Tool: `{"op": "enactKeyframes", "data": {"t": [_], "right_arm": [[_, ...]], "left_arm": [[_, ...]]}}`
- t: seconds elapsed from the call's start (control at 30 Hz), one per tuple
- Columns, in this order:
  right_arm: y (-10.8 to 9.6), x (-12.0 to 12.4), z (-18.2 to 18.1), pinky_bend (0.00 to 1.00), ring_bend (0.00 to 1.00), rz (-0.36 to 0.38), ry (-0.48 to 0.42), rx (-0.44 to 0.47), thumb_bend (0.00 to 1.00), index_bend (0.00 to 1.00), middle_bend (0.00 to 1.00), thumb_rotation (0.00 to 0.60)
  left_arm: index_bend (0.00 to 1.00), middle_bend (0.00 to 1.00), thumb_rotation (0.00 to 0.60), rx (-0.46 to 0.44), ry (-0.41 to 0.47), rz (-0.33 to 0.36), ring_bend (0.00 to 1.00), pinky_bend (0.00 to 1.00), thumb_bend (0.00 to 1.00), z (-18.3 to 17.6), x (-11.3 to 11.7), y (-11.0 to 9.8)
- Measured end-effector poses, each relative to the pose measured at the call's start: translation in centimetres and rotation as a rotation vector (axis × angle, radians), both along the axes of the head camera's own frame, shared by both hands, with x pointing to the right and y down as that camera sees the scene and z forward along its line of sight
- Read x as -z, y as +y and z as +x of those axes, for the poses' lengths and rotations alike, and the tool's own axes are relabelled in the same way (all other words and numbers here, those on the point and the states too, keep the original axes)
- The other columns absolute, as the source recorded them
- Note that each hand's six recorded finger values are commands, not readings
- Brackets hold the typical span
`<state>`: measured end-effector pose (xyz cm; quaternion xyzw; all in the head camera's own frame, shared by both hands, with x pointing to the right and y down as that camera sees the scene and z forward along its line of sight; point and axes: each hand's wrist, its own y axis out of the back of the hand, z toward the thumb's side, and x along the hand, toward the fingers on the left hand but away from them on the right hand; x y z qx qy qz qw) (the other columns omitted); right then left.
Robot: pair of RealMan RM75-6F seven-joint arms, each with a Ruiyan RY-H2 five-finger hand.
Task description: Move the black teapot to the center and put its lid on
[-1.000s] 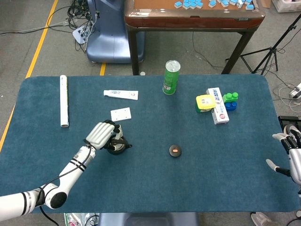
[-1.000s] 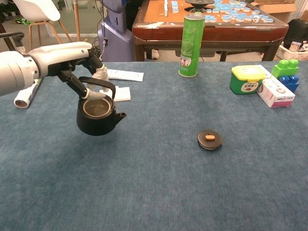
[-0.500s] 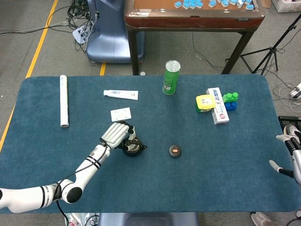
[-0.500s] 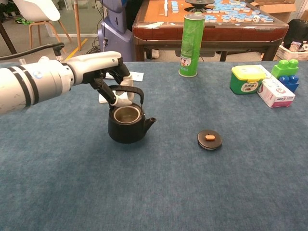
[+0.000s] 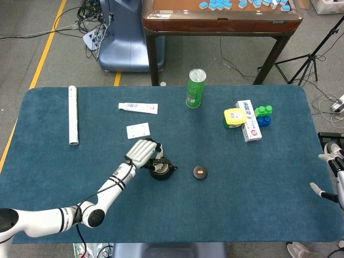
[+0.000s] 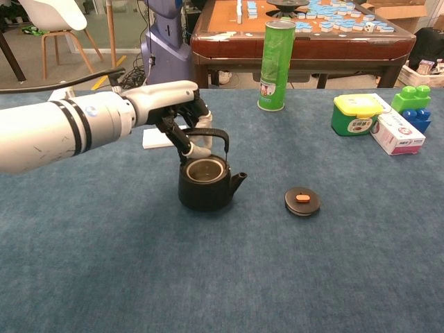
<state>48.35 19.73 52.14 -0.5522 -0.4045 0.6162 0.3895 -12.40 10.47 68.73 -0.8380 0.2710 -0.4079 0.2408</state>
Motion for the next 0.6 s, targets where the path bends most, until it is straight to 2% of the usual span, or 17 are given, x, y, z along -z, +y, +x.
{"op": "enactKeyframes", "data": {"t": [0.6], "right_arm": [[0.6, 0.4, 0.8, 0.18, 0.11, 0.006, 0.005, -0.02, 0.17, 0.28, 0.28, 0.6]], "left_arm": [[0.79, 0.48, 0.6, -0.02, -0.009, -0.016, 0.36, 0.2, 0.26, 2.3, -0.9, 0.3]]}}
